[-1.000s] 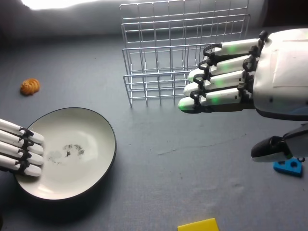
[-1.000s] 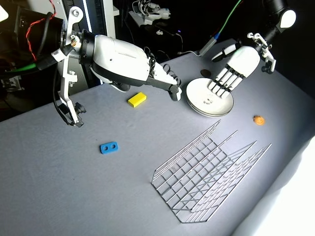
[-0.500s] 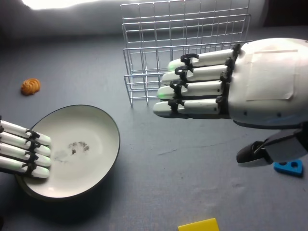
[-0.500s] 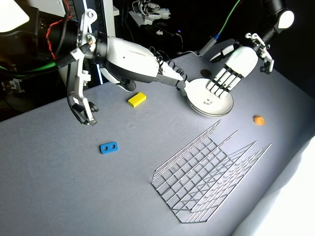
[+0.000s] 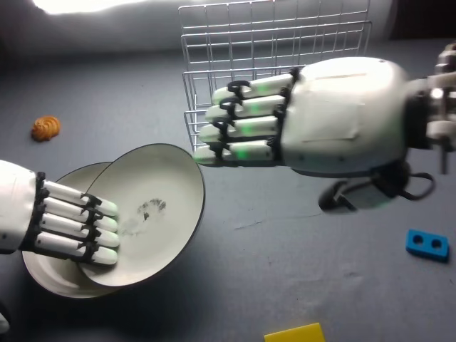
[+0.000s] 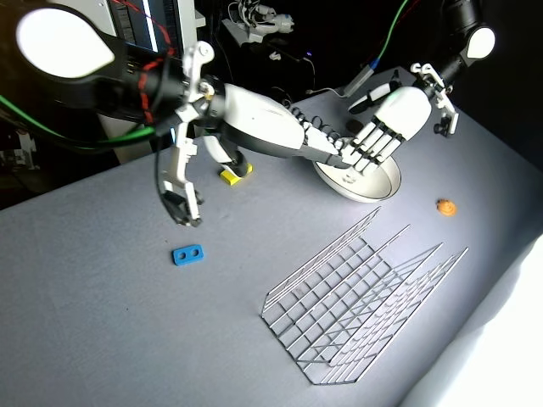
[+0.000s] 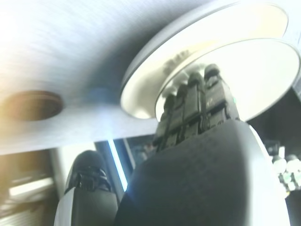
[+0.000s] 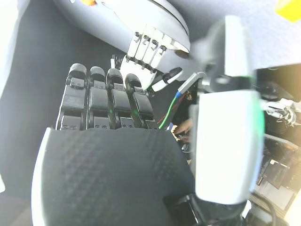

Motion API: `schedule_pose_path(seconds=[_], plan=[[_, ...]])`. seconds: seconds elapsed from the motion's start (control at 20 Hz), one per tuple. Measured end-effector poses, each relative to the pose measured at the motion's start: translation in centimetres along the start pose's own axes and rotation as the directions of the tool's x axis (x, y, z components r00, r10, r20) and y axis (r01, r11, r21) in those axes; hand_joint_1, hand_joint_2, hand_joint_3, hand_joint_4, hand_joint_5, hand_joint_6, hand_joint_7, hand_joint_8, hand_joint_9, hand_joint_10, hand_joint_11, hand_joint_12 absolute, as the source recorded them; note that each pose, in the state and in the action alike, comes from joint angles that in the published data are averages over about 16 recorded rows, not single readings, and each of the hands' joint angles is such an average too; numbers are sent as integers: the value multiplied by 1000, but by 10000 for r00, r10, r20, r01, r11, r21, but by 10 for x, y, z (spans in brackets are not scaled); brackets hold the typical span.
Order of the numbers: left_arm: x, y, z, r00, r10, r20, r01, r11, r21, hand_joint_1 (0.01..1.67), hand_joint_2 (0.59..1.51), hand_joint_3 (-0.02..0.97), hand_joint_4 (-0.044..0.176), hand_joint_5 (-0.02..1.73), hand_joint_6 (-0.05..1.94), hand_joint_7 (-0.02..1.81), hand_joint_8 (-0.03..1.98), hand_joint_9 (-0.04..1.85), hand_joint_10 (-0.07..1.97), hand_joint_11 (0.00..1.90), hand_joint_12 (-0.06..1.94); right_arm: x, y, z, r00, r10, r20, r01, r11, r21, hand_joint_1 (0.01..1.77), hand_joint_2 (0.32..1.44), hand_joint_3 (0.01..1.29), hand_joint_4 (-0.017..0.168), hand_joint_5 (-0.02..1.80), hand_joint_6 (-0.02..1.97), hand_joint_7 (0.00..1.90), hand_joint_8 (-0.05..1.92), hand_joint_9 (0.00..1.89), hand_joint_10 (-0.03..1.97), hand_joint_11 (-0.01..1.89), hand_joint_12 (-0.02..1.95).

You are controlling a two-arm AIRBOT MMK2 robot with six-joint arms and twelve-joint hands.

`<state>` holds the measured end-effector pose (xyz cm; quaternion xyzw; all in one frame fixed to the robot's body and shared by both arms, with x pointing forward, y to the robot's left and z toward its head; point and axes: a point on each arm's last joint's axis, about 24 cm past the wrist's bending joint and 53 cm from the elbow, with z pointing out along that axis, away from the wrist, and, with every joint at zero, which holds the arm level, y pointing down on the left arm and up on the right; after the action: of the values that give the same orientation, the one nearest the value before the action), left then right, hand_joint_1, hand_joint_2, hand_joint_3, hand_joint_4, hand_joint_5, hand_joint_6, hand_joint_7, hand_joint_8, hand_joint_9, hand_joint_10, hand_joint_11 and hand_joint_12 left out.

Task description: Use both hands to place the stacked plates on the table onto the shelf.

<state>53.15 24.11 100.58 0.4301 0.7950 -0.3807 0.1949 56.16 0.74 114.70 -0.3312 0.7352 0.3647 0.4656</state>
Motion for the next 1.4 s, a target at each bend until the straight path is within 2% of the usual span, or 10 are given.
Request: schedule_pose_path(seconds=[0.4, 1.1, 1.25, 1.4], plan=[[-11, -7, 14, 9996, -158, 213, 154, 9998, 153, 15, 1124, 11, -3, 40, -20, 9, -14, 30, 0, 19, 9, 11, 7, 48, 9989, -405, -229, 397, 9986, -337, 1197, 936, 19, 1, 21, 21, 11, 17, 11, 11, 13, -13], [-18, -10, 19, 9993, -169, 334, 162, 9997, 194, 15, 1121, 11, -3, 45, -15, 11, -14, 31, 0, 21, 8, 28, 21, 120, 9964, -760, -369, 726, 9938, -845, 1260, 942, 19, 1, 21, 20, 11, 17, 11, 11, 17, -4], [-19, -10, 19, 9993, -163, 337, 156, 9997, 195, 15, 1121, 11, -3, 45, -13, 12, -13, 31, 1, 21, 8, 31, 23, 130, 9963, -770, -391, 732, 9932, -902, 1270, 944, 19, 0, 36, 20, 27, 17, 27, 11, 20, 102], [-19, -10, 19, 9993, -160, 338, 154, 9997, 195, 15, 1121, 12, -3, 46, -12, 13, -13, 31, 2, 20, 8, 34, 25, 137, 9962, -771, -417, 728, 9927, -964, 1281, 948, 19, 1, 109, 20, 109, 16, 113, 25, 39, 338]])
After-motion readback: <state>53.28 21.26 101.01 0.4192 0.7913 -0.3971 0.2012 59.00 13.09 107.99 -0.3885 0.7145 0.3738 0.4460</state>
